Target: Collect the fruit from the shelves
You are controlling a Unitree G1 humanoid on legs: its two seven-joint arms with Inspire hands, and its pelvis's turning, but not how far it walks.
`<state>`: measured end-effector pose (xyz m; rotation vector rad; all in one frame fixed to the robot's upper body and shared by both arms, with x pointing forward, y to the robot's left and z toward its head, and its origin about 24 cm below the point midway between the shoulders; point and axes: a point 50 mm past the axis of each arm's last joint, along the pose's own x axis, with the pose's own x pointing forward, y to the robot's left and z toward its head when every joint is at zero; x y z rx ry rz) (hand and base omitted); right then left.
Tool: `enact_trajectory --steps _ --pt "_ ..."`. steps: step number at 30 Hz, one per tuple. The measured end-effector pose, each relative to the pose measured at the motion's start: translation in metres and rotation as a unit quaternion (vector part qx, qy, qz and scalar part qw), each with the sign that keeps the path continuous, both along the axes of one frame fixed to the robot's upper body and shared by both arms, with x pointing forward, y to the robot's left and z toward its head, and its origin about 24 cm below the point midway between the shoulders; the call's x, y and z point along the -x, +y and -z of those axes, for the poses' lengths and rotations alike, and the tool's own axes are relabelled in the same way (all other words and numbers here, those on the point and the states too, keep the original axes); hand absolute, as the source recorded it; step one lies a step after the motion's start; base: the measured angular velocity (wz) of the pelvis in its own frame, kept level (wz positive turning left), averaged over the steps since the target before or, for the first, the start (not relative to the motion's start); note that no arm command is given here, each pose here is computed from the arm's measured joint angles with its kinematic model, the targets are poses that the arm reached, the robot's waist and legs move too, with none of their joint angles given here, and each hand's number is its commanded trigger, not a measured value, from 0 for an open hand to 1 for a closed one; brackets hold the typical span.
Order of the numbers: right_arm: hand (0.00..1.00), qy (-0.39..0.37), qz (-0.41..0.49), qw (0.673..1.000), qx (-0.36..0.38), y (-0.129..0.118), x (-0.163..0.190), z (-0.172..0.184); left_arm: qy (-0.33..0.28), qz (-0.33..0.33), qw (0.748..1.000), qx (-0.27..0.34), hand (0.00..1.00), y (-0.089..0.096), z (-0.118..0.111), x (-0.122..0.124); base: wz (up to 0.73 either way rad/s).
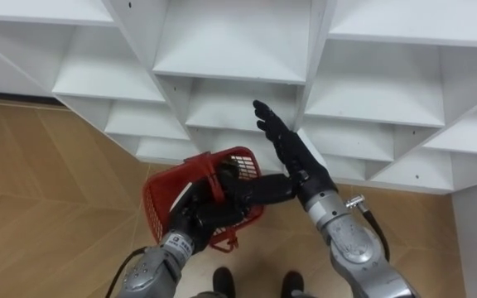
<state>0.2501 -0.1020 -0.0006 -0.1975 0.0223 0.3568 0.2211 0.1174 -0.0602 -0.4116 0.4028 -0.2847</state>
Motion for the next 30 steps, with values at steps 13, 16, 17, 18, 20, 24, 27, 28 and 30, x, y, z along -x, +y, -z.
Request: enact_trajectory --steps 13,16,17,18,20,24,27,28,30 --pt "0.0 0.117 0.075 0.987 0.081 -0.054 0.035 0.059 0.064 0.008 0.988 -0.141 1.0 0.047 0.033 0.033 -0.01" --pt "0.0 0.161 0.102 0.977 0.096 -0.07 0.053 0.076 0.096 0.017 0.978 -0.184 1.0 0.057 0.046 0.048 0.01" --pt "0.0 0.178 0.113 0.973 0.095 -0.074 0.06 0.082 0.108 0.021 0.973 -0.203 1.0 0.061 0.051 0.054 0.0" --pt "0.0 0.193 0.123 0.969 0.095 -0.079 0.067 0.087 0.122 0.02 0.969 -0.215 1.0 0.065 0.056 0.061 0.04" --pt "0.0 0.215 0.137 0.962 0.097 -0.087 0.076 0.095 0.143 0.018 0.963 -0.226 1.0 0.071 0.062 0.072 0.0" --pt "0.0 0.268 0.192 0.939 0.099 -0.11 0.111 0.11 0.19 -0.008 0.953 -0.235 1.0 0.085 0.073 0.103 -0.05" --pt "0.0 0.285 0.223 0.927 0.093 -0.119 0.124 0.115 0.213 -0.039 0.946 -0.241 1.0 0.095 0.077 0.117 -0.12" --pt "0.0 0.298 0.237 0.92 0.097 -0.123 0.13 0.119 0.226 -0.05 0.941 -0.245 1.0 0.099 0.079 0.122 -0.1" --pt "0.0 0.32 0.254 0.907 0.102 -0.127 0.141 0.125 0.249 -0.058 0.933 -0.252 1.0 0.103 0.084 0.132 -0.11"
